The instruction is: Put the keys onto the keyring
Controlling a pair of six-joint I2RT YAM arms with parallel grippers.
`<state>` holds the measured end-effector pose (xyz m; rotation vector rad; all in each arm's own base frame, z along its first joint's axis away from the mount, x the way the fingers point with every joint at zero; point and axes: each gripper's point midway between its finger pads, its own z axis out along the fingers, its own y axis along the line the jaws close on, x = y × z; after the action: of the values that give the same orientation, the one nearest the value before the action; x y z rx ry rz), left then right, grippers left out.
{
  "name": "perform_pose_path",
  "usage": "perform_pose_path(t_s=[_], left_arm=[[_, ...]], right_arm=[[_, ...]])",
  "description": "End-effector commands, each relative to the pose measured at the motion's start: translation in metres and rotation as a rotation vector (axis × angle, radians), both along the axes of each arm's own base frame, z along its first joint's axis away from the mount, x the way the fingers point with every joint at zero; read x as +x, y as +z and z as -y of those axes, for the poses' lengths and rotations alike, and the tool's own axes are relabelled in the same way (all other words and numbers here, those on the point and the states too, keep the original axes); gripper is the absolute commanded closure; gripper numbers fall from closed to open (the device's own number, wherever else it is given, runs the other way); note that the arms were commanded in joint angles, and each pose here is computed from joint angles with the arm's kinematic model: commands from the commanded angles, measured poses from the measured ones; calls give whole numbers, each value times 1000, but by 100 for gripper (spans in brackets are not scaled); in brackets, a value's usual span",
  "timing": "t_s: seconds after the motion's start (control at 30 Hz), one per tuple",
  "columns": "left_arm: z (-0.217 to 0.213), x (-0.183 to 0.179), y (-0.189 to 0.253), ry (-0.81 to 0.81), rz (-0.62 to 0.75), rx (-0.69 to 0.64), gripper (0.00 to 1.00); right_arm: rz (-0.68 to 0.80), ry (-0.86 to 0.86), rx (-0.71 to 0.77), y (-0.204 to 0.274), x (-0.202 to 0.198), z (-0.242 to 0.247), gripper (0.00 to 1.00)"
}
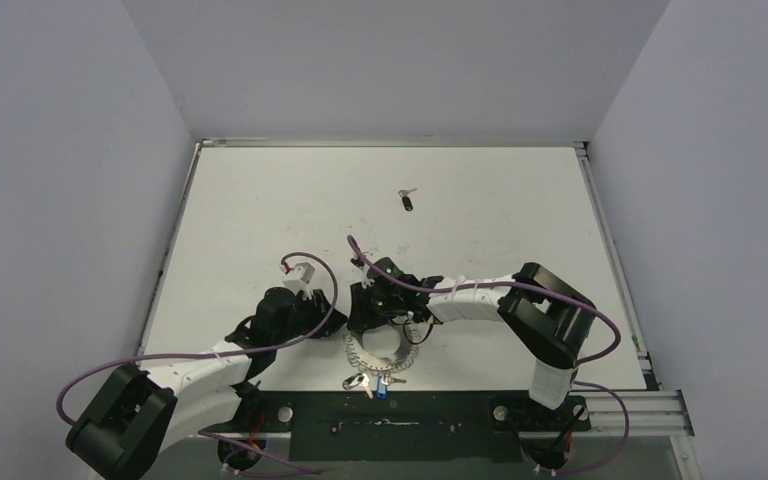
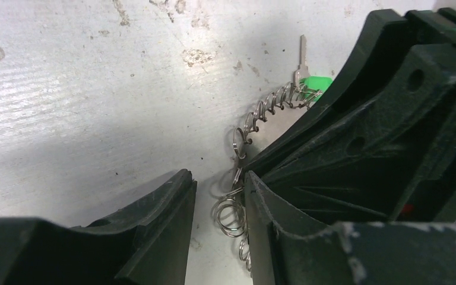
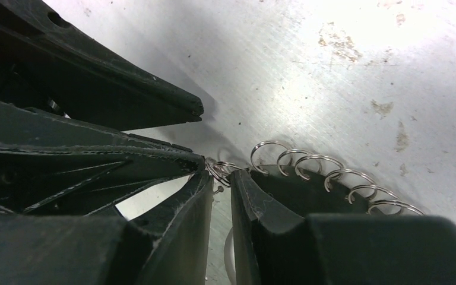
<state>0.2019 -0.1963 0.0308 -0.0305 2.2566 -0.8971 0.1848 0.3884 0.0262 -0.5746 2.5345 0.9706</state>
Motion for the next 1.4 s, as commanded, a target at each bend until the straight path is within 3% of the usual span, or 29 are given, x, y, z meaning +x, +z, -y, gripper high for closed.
perform_pose_path(t_s=[0.0,0.2,0.4,0.67,0.97,1.17,1.37], left_arm=[[0,1,16,-28,76,-4,65],[-4,2,29,-20,120,-5,65],[-7,0,34,-21,132,1,64],[-7,0,43,-29,156,5,65],[-5,-1,52,-72,202,14,65],[0,-3,64,-143,303,13,64],[13,-8,94,-267,523,-16,59]], right_arm=[[72,69,112,24,6,-24,81],[66,141,112,18,1,-30,81],[94,149,30,6,6,-21,73],[158,146,-46,17,14,-6,99],[188,163,-23,48,15,5,100],[146,187,48,69,11,15,100],[136,242,64,87,0,30,100]])
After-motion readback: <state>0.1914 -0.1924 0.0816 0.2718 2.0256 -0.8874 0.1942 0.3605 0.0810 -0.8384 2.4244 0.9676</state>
